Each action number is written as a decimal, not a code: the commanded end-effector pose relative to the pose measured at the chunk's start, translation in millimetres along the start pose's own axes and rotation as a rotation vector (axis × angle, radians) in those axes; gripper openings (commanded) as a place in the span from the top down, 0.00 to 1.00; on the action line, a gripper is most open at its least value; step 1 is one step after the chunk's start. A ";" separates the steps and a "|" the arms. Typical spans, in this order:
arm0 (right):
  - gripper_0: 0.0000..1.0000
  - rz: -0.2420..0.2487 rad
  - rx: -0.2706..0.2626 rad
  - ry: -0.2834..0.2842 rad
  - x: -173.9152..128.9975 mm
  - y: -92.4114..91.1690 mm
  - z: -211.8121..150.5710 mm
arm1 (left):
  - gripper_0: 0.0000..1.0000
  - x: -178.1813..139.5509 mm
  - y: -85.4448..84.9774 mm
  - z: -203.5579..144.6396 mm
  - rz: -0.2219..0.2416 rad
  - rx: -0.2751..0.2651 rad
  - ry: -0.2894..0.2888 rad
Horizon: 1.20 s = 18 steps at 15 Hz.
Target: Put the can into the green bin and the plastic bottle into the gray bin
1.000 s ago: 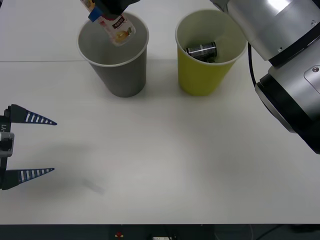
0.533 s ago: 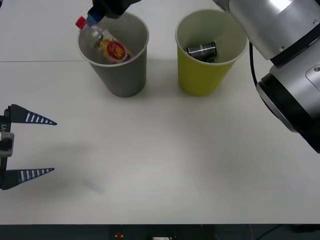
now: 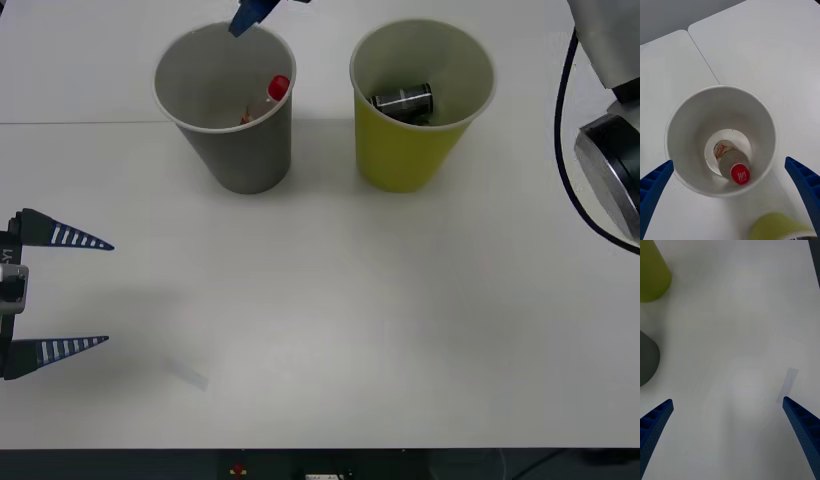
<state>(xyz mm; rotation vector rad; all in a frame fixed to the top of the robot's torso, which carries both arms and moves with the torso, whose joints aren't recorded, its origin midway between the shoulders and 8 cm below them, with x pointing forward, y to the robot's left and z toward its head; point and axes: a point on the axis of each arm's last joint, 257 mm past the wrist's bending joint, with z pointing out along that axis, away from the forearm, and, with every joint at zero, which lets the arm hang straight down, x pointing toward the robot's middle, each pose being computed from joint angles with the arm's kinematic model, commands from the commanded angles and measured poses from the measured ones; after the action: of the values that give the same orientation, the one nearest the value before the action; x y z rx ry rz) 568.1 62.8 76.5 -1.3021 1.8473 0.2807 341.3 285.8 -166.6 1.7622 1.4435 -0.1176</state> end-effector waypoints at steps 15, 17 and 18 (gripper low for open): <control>0.00 -0.102 -0.029 -0.085 215.4 33.8 -162.6 | 0.00 0.0 0.0 0.0 0.000 0.000 0.000; 0.00 -0.148 -0.065 -0.052 248.9 48.3 -181.5 | 0.00 0.0 0.0 0.0 0.000 0.000 0.000; 0.00 -0.161 -0.078 -0.035 262.1 53.6 -188.6 | 0.00 0.0 0.0 0.0 0.000 0.000 0.000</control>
<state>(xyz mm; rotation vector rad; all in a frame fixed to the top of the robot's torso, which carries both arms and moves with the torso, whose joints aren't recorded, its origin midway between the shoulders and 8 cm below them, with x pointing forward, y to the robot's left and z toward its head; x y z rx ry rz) 406.3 -194.8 -7.4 -1.4596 1.7033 0.2932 341.3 285.8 -166.6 1.7623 1.4435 -0.1176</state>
